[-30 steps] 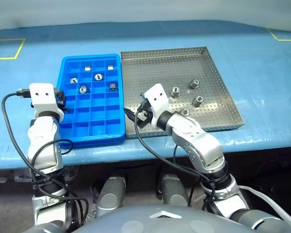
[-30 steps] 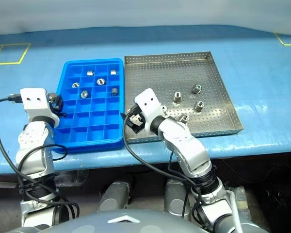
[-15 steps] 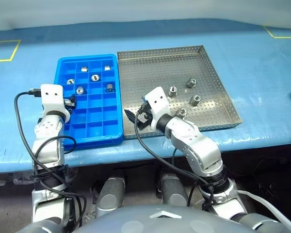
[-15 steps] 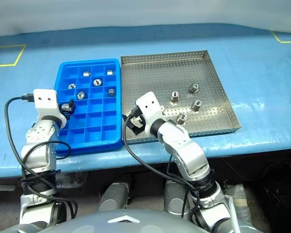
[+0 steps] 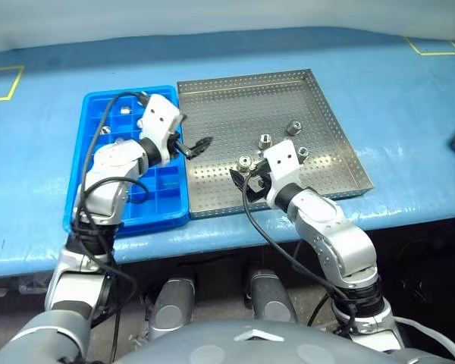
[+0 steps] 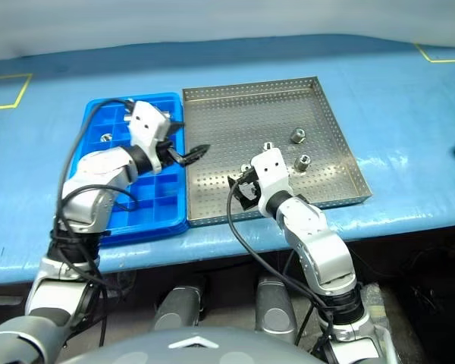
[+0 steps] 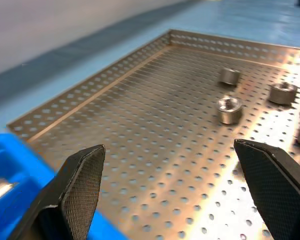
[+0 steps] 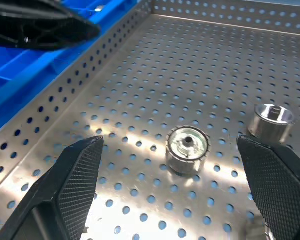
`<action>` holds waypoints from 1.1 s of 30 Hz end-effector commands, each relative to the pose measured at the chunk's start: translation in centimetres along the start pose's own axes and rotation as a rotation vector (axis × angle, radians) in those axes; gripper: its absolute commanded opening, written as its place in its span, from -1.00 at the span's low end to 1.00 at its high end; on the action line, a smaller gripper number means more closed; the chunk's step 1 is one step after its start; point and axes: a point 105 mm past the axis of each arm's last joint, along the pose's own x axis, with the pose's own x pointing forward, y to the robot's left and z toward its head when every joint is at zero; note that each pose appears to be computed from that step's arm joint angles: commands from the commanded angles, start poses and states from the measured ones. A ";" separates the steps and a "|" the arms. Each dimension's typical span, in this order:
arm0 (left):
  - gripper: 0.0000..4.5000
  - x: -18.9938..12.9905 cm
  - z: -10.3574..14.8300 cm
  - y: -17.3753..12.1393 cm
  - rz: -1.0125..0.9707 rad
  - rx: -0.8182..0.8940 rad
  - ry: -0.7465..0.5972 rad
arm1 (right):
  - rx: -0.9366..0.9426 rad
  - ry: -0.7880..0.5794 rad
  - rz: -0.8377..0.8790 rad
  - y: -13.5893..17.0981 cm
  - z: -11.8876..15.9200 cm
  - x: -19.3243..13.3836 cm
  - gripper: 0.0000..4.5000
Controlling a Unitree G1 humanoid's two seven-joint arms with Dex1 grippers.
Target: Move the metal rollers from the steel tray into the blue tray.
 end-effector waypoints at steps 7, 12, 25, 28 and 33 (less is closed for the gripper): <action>0.99 4.9 -0.9 -2.6 -0.155 0.139 0.072 | -0.001 -0.059 -0.063 -0.4 0.7 -1.3 1.00; 0.99 6.3 -1.9 -3.5 -0.210 0.169 0.122 | 0.013 -0.063 -0.065 -0.3 0.8 -1.3 1.00; 0.13 7.1 -3.0 -4.0 -0.190 0.135 0.107 | 0.027 -0.079 -0.036 0.5 1.3 -0.4 1.00; -0.26 6.1 -2.1 -3.1 -0.130 0.073 0.042 | 0.023 -0.079 -0.015 0.9 1.4 -0.2 1.00; -0.26 3.2 0.2 -0.3 0.070 -0.044 -0.108 | 0.017 -0.083 0.026 1.6 1.7 0.4 1.00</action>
